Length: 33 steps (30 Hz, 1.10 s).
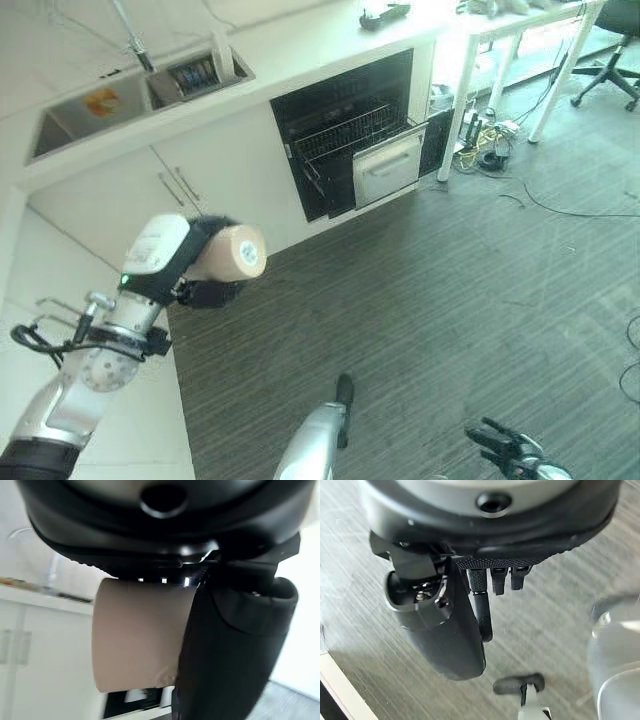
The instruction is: Place the dishes in the dishwasher.
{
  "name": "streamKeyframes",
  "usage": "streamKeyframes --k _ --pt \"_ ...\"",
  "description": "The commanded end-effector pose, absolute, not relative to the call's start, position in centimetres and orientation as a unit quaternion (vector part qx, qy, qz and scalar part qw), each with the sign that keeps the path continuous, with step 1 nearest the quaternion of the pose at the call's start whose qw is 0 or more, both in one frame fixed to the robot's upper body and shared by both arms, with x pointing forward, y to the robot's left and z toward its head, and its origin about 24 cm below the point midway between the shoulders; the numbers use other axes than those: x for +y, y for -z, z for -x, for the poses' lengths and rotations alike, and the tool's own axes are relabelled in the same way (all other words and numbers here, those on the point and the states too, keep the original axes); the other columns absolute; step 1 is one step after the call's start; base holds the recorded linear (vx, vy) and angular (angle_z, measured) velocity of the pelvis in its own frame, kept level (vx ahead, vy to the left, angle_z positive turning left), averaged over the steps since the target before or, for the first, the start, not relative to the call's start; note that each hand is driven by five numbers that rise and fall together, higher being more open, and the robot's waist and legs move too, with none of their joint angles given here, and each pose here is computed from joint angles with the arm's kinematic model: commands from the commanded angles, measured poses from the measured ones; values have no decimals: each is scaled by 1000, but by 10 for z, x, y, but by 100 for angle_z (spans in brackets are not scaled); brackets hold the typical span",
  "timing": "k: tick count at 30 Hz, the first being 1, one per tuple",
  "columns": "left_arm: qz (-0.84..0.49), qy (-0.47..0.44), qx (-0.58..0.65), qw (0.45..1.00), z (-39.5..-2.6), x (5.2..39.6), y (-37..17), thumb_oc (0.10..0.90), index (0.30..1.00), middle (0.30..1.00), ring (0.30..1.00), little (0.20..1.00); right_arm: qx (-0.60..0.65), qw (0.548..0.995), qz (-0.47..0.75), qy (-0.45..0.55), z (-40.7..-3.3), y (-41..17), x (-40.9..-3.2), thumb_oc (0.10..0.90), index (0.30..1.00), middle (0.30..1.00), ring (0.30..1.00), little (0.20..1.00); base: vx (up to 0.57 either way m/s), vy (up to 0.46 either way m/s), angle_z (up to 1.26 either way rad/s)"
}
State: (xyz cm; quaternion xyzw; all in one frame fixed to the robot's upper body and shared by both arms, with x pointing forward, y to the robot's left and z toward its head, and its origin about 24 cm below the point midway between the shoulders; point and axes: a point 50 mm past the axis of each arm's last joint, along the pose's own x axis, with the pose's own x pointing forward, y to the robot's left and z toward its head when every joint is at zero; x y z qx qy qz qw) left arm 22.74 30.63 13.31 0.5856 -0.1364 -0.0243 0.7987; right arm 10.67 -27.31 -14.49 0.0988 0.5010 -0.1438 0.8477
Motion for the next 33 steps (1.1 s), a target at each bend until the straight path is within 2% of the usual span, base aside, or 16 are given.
streamKeyframes --k 1,3,6,8,12,16,19,23,33 --pt "-567 -57 -388 724 -233 283 -253 400 300 300 300 300 460 873 -68 145 -129 135 -273 800 900 900 900 900 513 108 -74" --pt "-570 -58 -383 725 -235 287 -261 400 300 300 300 300 452 876 -72 155 -124 137 -270 800 900 900 900 900 319 -39 -54" --pt "-575 -83 -384 717 -243 286 -277 400 300 300 300 300 423 894 -43 141 -139 127 -277 800 900 900 900 900 322 -328 46" --pt "-576 -94 -378 719 -243 295 -288 400 300 300 300 300 417 899 -30 129 -151 122 -280 800 900 900 900 900 307 -666 -3" --pt "-572 -96 -364 729 -235 301 -291 400 300 300 300 300 433 895 -7 110 -152 122 -280 800 900 900 900 900 288 -721 22" --pt "-566 -95 -376 728 -231 291 -293 400 300 300 300 300 425 898 11 110 -151 118 -289 800 900 900 900 900 57 -457 25" --pt "-546 -68 -414 726 -236 276 -297 400 300 300 300 300 409 900 -5 153 -142 116 -301 800 900 900 900 900 -34 -365 108" --pt "-544 -55 -427 720 -238 265 -288 400 300 300 300 300 411 897 -22 161 -138 119 -298 800 900 900 900 900 30 -114 90" --pt "-549 -62 -422 719 -234 266 -284 400 300 300 300 300 435 887 -69 136 -123 130 -288 800 900 900 900 900 -3 23 -22"
